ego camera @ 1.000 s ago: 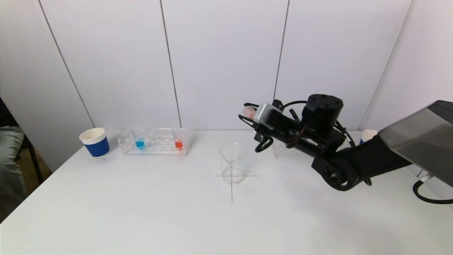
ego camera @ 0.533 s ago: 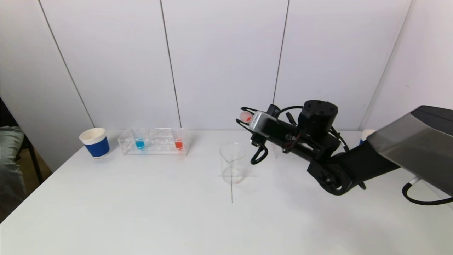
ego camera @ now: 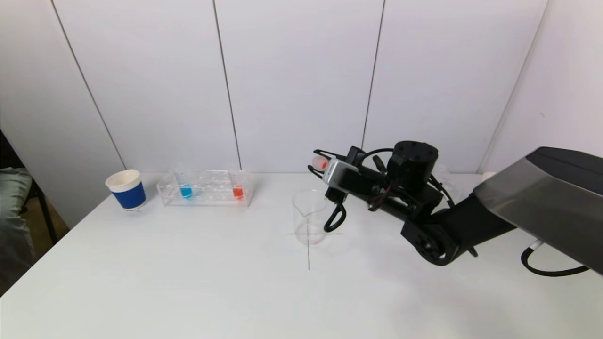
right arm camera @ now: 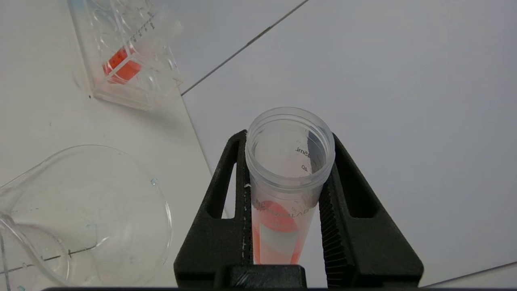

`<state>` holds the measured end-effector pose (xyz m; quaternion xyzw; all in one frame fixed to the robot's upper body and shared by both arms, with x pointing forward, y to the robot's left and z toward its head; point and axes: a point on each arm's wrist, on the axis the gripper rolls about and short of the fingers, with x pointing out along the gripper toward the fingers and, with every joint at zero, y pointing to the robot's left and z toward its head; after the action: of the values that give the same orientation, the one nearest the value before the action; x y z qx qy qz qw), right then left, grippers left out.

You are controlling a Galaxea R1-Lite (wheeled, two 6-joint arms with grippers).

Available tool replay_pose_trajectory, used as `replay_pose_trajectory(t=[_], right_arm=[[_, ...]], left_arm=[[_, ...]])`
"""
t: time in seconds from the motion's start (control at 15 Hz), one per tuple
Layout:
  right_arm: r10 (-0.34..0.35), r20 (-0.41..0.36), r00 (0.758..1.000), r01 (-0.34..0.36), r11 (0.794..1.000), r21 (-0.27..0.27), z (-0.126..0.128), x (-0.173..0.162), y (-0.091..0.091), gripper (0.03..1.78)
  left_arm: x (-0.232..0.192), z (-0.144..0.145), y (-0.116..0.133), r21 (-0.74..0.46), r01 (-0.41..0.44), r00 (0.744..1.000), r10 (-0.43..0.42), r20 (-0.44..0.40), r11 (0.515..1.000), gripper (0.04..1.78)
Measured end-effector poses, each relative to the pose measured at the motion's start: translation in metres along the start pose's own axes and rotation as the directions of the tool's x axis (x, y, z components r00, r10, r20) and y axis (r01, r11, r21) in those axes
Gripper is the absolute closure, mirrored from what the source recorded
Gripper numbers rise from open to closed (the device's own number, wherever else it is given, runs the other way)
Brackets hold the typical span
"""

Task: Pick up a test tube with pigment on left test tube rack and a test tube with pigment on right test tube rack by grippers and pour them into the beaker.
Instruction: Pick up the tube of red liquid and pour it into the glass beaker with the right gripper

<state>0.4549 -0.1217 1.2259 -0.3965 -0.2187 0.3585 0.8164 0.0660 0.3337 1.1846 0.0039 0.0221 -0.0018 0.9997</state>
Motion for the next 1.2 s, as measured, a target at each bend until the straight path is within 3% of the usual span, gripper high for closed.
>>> replay_pose_trajectory(t=[1.2], right_arm=[[0.027,-0.029,0.999,-0.031,0.987,-0.16,-0.0098,-0.0022,0.0106,1.29]], left_arm=[[0.0,0.0,0.0,0.0,0.0,1.0,0.0,0.0,1.0,0.09]])
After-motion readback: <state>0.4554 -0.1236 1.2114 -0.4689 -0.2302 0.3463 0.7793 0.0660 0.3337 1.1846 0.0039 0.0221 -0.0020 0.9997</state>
